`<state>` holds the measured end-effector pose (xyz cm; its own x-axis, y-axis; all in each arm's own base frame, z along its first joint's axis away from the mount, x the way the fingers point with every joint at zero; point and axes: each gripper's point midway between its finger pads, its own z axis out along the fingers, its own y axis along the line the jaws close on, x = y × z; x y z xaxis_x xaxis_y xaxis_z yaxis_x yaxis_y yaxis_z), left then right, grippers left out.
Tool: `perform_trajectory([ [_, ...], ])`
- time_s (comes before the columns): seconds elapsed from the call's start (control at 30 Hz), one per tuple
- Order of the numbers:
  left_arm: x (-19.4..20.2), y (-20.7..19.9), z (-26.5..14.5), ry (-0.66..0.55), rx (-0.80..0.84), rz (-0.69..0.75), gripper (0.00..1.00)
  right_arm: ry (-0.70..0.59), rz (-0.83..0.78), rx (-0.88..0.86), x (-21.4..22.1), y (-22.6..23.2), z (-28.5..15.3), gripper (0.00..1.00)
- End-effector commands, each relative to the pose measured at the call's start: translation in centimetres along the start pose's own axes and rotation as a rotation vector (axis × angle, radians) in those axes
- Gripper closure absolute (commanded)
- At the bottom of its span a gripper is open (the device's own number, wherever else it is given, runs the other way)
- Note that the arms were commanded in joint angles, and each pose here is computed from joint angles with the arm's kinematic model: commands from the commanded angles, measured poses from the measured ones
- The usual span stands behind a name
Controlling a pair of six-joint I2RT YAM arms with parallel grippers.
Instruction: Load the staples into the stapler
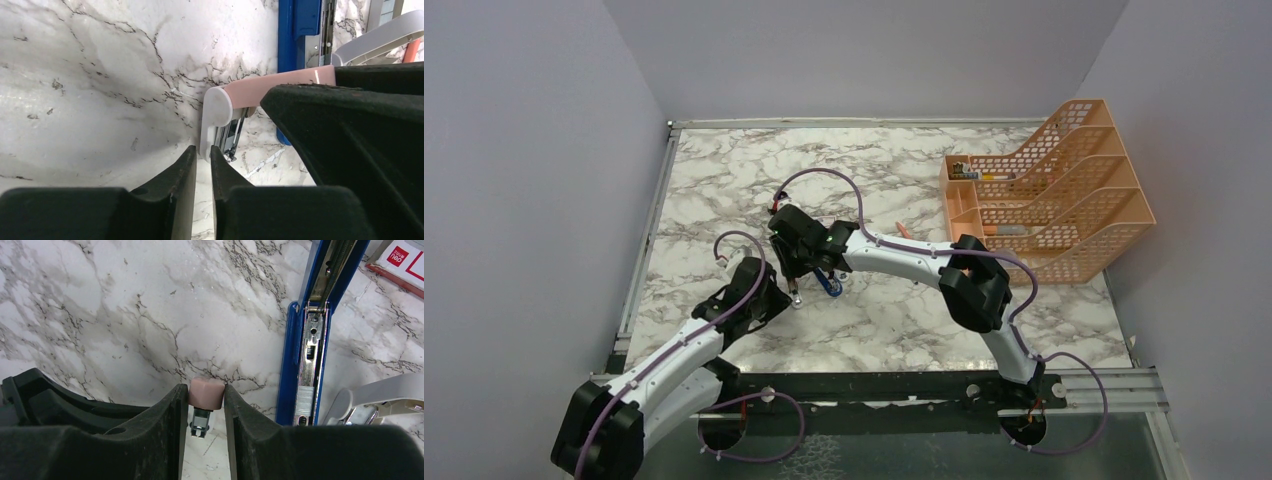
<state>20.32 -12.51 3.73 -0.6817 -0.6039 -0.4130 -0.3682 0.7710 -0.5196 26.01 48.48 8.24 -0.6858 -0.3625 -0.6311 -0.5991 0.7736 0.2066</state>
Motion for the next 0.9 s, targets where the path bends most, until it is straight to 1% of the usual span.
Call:
perform_trajectory([
  [0.0, 0.2, -1.1, 0.6, 0.021, 0.078, 0.004, 0.81, -0.031, 0.009, -0.008, -1.5, 0.1, -0.6, 0.64],
  [0.1, 0.3, -0.8, 0.8, 0.031, 0.071, 0.009, 0.81, -0.024, 0.009, -0.018, -1.3, 0.3, -0.7, 0.64],
  [0.13, 0.3, -0.6, 0.9, 0.034, 0.065, 0.011, 0.82, -0.019, 0.01, -0.019, -1.2, 0.3, -0.7, 0.64],
  [0.2, 0.5, -0.1, 1.1, 0.04, 0.05, 0.011, 0.86, -0.014, 0.012, -0.027, -1.1, 0.5, -0.7, 0.64],
  [0.3, 0.8, 0.4, 1.4, 0.049, 0.043, 0.007, 0.95, 0.008, 0.013, -0.041, -0.6, 0.7, -0.9, 0.65],
  [0.37, 0.9, 0.7, 1.5, 0.052, 0.038, 0.002, 0.98, 0.044, 0.01, -0.041, 0.2, 0.6, -1.2, 0.66],
  [0.53, 1.1, 1.3, 1.8, 0.05, 0.024, -0.011, 0.98, 0.083, 0.017, -0.041, 2.1, 0.4, -1.7, 0.67],
  [0.73, 1.2, 2.0, 2.1, 0.054, 0.001, -0.005, 0.98, 0.081, -0.004, 0.003, 3.5, 0.4, -2.0, 0.68],
  [0.87, 1.3, 2.4, 2.2, 0.056, -0.01, -0.008, 0.98, 0.084, -0.019, 0.004, 4.3, 0.9, -2.2, 0.68],
])
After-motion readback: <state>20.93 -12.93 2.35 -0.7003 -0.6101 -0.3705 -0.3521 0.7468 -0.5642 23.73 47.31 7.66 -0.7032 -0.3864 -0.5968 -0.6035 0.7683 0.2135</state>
